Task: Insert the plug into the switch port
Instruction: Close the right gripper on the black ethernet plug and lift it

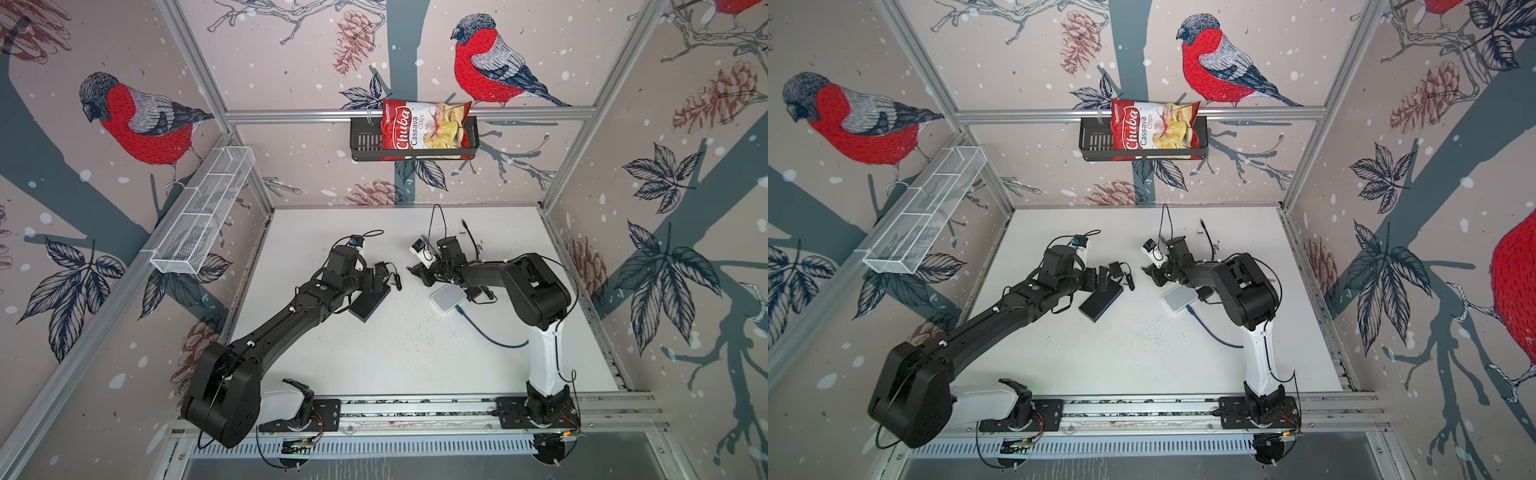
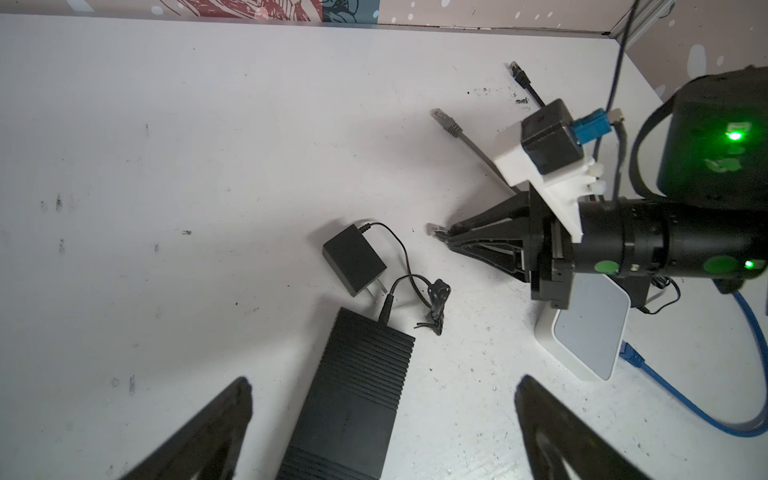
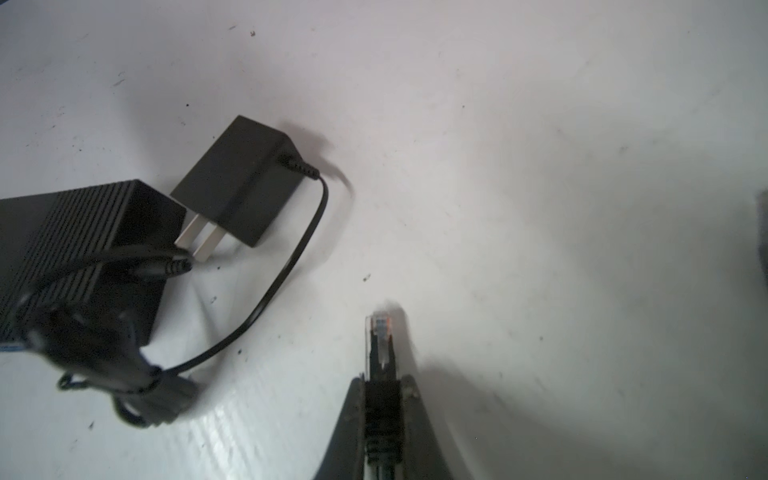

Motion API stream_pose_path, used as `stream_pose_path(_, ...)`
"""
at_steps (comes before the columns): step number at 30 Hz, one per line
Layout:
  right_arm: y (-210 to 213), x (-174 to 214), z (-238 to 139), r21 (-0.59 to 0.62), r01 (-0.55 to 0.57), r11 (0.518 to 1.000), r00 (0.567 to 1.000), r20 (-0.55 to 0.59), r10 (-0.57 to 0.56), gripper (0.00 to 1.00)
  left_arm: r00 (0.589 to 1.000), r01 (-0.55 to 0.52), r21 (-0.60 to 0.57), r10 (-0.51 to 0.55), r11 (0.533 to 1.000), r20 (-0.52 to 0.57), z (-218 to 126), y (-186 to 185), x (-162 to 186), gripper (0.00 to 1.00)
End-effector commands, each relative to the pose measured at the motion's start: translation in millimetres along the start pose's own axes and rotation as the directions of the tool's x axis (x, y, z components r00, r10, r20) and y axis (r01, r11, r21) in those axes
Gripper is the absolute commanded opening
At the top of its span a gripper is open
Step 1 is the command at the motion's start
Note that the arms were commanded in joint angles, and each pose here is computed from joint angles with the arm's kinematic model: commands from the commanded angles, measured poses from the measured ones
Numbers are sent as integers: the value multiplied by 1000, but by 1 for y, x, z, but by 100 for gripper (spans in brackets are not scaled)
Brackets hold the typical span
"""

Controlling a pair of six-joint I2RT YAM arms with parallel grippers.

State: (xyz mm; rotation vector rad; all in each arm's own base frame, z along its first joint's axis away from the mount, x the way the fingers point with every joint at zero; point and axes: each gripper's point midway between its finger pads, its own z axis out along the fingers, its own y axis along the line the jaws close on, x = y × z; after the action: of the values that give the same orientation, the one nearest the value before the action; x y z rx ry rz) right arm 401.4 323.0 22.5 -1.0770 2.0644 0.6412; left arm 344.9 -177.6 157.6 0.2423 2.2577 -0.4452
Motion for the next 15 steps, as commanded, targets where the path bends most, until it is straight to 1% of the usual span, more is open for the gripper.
stream_pose_path(1,5,2,-13,39,36,999,999,-3,-35,7,1000,22,-27,-22,999,6,1,5,-2,97)
stream_pose_path(4,12,-8,-31,83,89,993,994,55,-94,7,999,37,-67,-37,997,-1,2,12,0,98)
stream_pose_path(7,23,-10,-45,109,132,985,987,81,-141,6,999,43,-95,-43,995,-7,3,17,1,97)
stream_pose_path(15,61,-12,-62,124,245,962,958,118,-259,5,996,72,-139,-77,988,-34,8,25,7,97)
